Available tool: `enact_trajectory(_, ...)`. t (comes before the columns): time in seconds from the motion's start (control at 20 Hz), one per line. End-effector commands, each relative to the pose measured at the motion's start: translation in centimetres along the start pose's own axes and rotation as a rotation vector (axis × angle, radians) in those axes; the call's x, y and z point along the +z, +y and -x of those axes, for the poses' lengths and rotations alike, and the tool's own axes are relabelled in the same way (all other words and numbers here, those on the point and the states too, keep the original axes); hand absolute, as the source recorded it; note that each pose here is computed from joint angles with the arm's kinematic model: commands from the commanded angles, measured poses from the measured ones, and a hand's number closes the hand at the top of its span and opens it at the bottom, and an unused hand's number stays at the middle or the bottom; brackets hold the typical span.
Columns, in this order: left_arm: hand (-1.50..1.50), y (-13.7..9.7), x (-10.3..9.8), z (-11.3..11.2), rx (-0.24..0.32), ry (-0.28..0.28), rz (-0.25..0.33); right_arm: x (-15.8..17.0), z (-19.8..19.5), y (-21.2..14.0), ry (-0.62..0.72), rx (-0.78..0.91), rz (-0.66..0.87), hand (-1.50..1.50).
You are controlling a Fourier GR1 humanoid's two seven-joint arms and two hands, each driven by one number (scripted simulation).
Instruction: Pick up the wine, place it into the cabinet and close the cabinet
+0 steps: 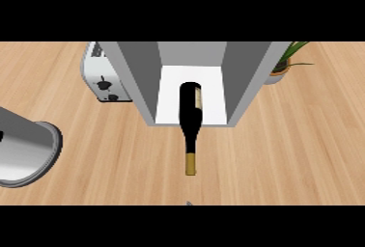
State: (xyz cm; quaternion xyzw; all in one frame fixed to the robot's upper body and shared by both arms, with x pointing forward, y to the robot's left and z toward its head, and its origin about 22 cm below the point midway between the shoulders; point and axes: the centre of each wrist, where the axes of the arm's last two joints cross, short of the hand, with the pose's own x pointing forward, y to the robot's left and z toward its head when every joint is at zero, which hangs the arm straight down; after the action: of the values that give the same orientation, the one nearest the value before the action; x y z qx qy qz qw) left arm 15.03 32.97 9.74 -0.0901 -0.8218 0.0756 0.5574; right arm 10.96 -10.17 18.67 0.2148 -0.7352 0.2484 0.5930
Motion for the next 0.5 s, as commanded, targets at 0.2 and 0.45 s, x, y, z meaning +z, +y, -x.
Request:
enact_trajectory(0.2,-1.50,-0.4,-0.6,0.6,0.046,0.007,0.045,-5.1,-0.9,3.0,-0.059,-0.002,-0.077,1.50)
enact_trajectory(0.45,-1.50,-1.7,-0.9,0.3,0.061,0.010,0.035,-7.0,-2.2,2.4,-0.072,-0.050,-0.068,1.50)
